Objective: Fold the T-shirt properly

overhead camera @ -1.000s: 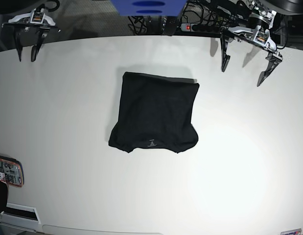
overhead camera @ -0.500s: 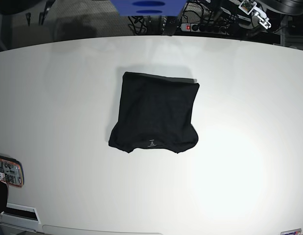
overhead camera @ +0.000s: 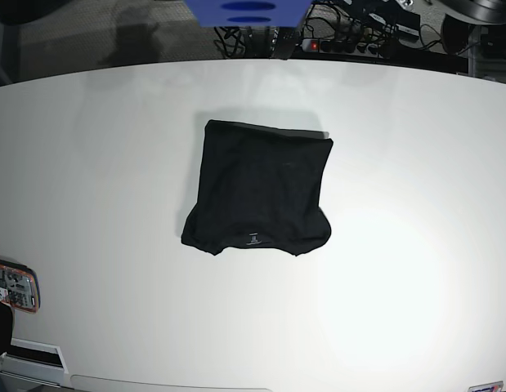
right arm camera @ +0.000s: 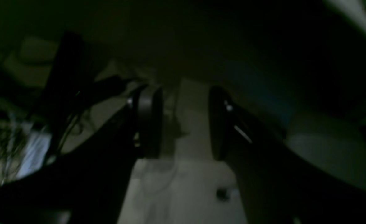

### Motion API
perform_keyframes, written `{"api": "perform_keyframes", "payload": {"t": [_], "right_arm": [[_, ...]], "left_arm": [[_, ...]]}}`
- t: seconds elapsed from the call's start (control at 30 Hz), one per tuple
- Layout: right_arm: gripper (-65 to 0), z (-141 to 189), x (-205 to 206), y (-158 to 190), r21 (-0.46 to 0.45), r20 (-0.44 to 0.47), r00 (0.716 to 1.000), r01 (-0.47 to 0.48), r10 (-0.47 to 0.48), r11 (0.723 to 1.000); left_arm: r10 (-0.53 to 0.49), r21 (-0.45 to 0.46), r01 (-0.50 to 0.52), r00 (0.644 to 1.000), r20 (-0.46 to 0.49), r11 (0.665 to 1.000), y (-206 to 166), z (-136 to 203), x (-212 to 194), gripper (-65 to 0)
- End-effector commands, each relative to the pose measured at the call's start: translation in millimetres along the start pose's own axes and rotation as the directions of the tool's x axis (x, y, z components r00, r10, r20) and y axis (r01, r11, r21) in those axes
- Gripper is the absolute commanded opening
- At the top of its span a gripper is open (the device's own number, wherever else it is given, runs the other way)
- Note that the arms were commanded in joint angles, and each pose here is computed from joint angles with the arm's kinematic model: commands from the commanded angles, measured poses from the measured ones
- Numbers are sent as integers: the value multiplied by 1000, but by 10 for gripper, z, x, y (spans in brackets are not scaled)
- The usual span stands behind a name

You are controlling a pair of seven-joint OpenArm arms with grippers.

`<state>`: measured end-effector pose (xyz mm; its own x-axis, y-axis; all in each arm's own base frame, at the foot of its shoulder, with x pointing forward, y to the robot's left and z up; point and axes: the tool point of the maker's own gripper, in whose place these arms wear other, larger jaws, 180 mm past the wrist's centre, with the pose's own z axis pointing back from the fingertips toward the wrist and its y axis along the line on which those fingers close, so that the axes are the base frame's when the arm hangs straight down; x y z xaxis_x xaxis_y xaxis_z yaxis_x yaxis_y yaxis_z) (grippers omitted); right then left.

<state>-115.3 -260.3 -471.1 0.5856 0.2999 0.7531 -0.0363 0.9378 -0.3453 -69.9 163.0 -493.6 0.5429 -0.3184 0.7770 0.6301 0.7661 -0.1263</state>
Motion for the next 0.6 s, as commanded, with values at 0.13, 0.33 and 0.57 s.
{"api": "perform_keyframes", "payload": {"t": [0.13, 0.33, 0.57], "right_arm": [[-422, -121, -259, 89, -31, -80, 995, 51, -53, 998], [-422, -381, -459, 110, 29, -163, 986, 52, -47, 998], [-422, -694, -382, 188, 40, -148, 987, 63, -57, 997]], "left_arm": [[87, -36, -93, 984, -154, 995, -29, -58, -538, 0], [148, -80, -187, 924, -353, 979, 25, -285, -943, 0], [77, -118, -146, 886, -457, 982, 67, -548, -1023, 0]]}}
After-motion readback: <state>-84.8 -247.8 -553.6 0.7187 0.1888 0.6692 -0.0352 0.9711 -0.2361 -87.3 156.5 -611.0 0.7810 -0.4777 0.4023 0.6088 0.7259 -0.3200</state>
